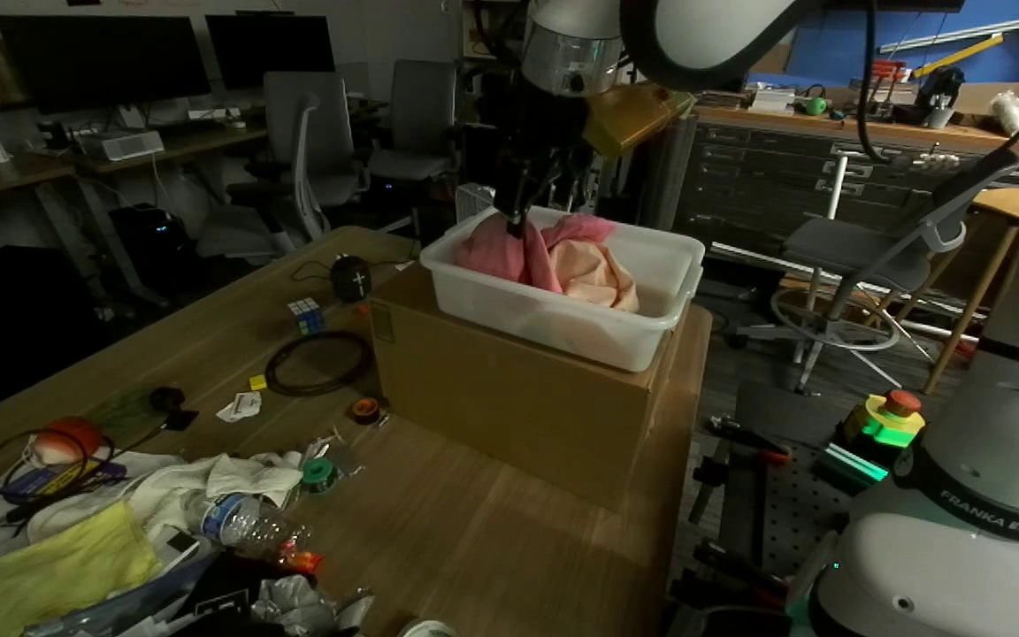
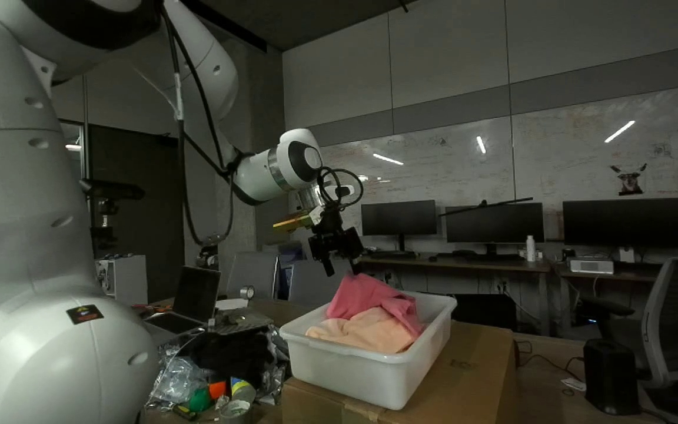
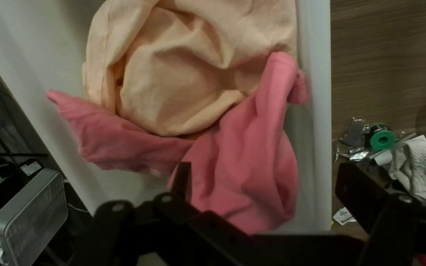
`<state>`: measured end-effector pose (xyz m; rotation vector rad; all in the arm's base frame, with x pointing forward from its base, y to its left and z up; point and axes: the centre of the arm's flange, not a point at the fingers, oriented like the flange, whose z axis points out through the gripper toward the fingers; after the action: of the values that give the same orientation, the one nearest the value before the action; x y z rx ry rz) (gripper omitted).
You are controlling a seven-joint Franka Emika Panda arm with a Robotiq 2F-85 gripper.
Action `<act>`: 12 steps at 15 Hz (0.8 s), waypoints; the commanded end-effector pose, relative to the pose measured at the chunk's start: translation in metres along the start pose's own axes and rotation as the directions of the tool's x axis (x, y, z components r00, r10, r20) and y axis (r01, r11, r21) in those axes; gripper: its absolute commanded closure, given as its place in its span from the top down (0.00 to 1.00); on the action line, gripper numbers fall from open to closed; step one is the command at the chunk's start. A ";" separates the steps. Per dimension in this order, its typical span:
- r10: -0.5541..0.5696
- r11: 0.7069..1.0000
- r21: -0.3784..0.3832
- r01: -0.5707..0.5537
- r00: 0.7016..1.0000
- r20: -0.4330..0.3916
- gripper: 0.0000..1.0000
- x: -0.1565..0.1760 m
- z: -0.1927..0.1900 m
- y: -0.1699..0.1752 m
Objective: Remove the shirts from the white bin and put them on the table
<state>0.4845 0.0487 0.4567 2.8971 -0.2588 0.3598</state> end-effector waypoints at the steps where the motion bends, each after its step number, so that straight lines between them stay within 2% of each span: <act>1: -0.074 0.997 -0.019 0.075 0.995 0.062 1.00 0.022 0.013 -0.002; 6: -0.103 0.991 -0.067 0.113 0.985 0.140 1.00 0.025 0.036 0.015; 9: -0.136 0.985 -0.083 0.150 0.979 0.151 1.00 0.027 0.048 0.026; 12: -0.203 0.974 -0.068 0.214 0.969 0.144 1.00 0.029 0.057 0.030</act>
<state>0.5068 0.0063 0.4137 2.8437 -0.0926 0.0965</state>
